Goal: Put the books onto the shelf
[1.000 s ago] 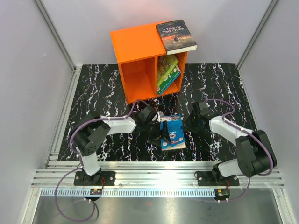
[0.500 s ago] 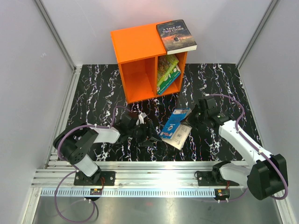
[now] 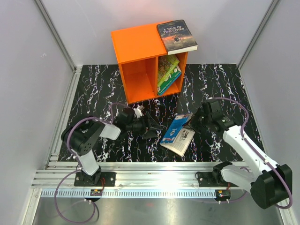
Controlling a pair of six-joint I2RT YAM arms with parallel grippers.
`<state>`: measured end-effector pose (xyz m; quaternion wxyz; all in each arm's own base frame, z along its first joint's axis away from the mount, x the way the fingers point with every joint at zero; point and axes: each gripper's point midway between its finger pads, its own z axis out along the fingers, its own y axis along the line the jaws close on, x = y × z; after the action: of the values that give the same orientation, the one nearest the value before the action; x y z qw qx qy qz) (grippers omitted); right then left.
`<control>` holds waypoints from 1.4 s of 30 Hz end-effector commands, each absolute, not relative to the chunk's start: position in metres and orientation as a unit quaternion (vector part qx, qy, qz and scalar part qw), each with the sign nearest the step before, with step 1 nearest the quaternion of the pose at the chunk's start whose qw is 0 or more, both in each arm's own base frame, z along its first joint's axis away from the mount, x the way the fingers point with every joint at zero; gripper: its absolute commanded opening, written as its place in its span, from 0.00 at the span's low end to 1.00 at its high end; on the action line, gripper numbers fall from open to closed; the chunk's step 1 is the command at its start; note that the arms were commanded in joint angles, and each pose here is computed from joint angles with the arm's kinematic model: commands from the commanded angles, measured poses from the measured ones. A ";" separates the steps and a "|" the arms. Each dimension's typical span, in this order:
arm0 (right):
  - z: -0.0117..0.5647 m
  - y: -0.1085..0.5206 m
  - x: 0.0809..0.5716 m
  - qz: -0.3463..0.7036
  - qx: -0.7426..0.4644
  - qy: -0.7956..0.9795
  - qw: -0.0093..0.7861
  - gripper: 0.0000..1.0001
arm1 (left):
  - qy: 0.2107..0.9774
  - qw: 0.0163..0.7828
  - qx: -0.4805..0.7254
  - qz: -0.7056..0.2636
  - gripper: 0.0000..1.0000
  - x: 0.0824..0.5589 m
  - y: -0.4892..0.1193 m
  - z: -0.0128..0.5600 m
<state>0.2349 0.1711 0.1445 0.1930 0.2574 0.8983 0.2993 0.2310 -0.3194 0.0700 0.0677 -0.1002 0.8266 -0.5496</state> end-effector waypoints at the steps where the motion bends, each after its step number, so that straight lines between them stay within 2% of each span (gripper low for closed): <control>1: 0.171 0.182 0.239 0.356 0.254 0.872 0.221 0.00 | 0.808 0.072 -0.074 -0.580 0.79 0.239 -0.333 0.078; 8: 0.220 0.191 0.255 0.392 0.252 0.850 0.248 0.00 | 0.803 0.043 -0.070 -0.591 0.79 0.227 -0.351 0.061; 12: 0.234 0.198 0.259 0.406 0.245 0.847 0.241 0.00 | 0.772 0.046 -0.078 -0.629 0.79 0.235 -0.365 0.075; 20: 0.219 0.206 0.256 0.427 0.265 0.838 0.213 0.00 | 0.667 0.024 -0.125 -0.734 0.82 0.249 -0.375 0.104; 24: 0.207 0.210 0.255 0.450 0.268 0.826 0.207 0.00 | 0.668 0.013 -0.121 -0.734 0.81 0.245 -0.380 0.102; 28: 0.173 0.212 0.244 0.460 0.281 0.823 0.180 0.00 | 0.660 0.011 -0.106 -0.744 0.66 0.241 -0.387 0.115; 29: 0.169 0.211 0.243 0.460 0.283 0.822 0.179 0.00 | 0.657 0.011 -0.102 -0.747 0.58 0.241 -0.388 0.119; 32: 0.155 0.207 0.236 0.450 0.288 0.827 0.176 0.00 | 0.650 0.009 -0.087 -0.755 0.43 0.238 -0.390 0.131; 35: 0.150 0.204 0.233 0.444 0.286 0.830 0.179 0.00 | 0.648 0.005 -0.067 -0.759 0.35 0.232 -0.390 0.138; 36: 0.149 0.204 0.232 0.443 0.285 0.831 0.179 0.00 | 0.648 0.003 -0.060 -0.759 0.25 0.228 -0.391 0.140; 38: 0.147 0.203 0.232 0.439 0.286 0.833 0.179 0.00 | 0.651 -0.004 -0.054 -0.757 0.13 0.222 -0.391 0.138; 39: 0.149 0.202 0.232 0.439 0.286 0.832 0.181 0.00 | 0.653 -0.006 -0.054 -0.755 0.01 0.220 -0.391 0.137; 42: 0.153 0.196 0.230 0.415 0.288 0.844 0.183 0.01 | 0.657 -0.009 -0.060 -0.751 0.00 0.214 -0.386 0.135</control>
<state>0.2327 0.1972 0.1404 0.1774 0.2992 0.8384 0.4197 0.2314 -0.3901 0.0628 -0.0549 -0.1584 0.7341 -0.6580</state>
